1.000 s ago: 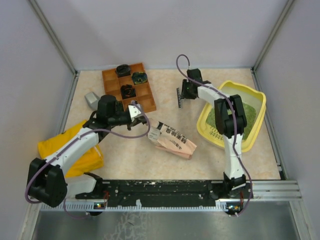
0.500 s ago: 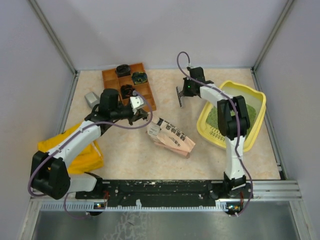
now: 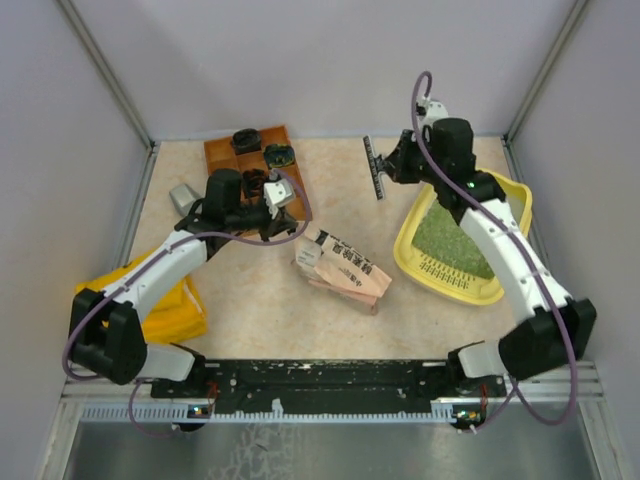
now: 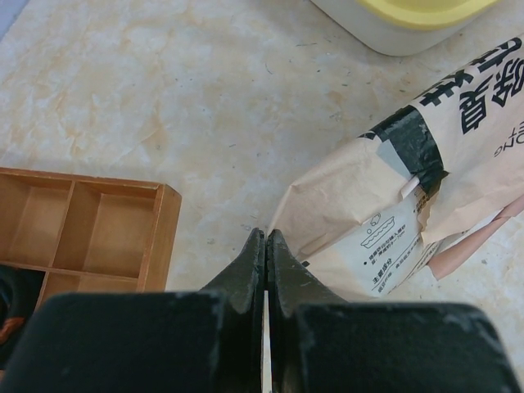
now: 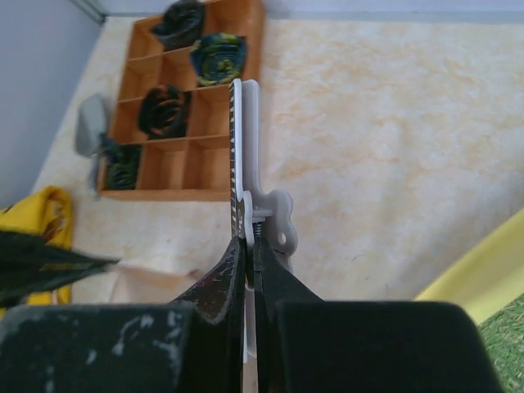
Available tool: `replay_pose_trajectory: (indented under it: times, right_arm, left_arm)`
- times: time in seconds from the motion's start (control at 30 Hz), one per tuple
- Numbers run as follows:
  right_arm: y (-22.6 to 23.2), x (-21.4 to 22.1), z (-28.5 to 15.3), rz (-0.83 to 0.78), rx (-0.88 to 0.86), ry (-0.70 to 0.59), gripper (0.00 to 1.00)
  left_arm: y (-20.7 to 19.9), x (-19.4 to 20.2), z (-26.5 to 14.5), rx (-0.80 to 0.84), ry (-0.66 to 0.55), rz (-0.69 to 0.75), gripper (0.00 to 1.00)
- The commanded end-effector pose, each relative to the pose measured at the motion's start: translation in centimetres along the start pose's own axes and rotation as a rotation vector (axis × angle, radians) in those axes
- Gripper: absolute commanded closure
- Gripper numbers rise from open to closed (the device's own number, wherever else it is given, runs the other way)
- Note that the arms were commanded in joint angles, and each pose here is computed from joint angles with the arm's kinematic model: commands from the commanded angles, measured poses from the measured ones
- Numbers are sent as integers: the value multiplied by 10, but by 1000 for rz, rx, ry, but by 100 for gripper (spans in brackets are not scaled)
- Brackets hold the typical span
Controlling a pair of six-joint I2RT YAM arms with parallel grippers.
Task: Fill the litter box with clean litter
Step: Pick up the clamp at the center of the board.
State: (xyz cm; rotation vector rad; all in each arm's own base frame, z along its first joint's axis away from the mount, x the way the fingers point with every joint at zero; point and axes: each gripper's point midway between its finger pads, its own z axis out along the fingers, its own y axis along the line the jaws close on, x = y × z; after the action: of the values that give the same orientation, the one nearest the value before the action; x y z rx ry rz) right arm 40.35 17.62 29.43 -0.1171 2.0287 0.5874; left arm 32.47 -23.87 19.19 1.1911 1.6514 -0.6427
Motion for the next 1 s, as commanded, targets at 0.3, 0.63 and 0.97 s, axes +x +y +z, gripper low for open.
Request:
replay_pose_trajectory:
  times: [0.3, 0.63, 0.97]
  right_arm:
    - [119, 91, -136, -7, -541, 130, 100]
    - [73, 160, -118, 9, -344, 279, 100]
    - [49, 177, -121, 4, -239, 280, 100]
  left_arm:
    - [29, -38, 6, -46, -50, 24, 100]
    - [24, -42, -2, -40, -46, 26, 92]
    - [11, -58, -3, 26, -106, -21, 54]
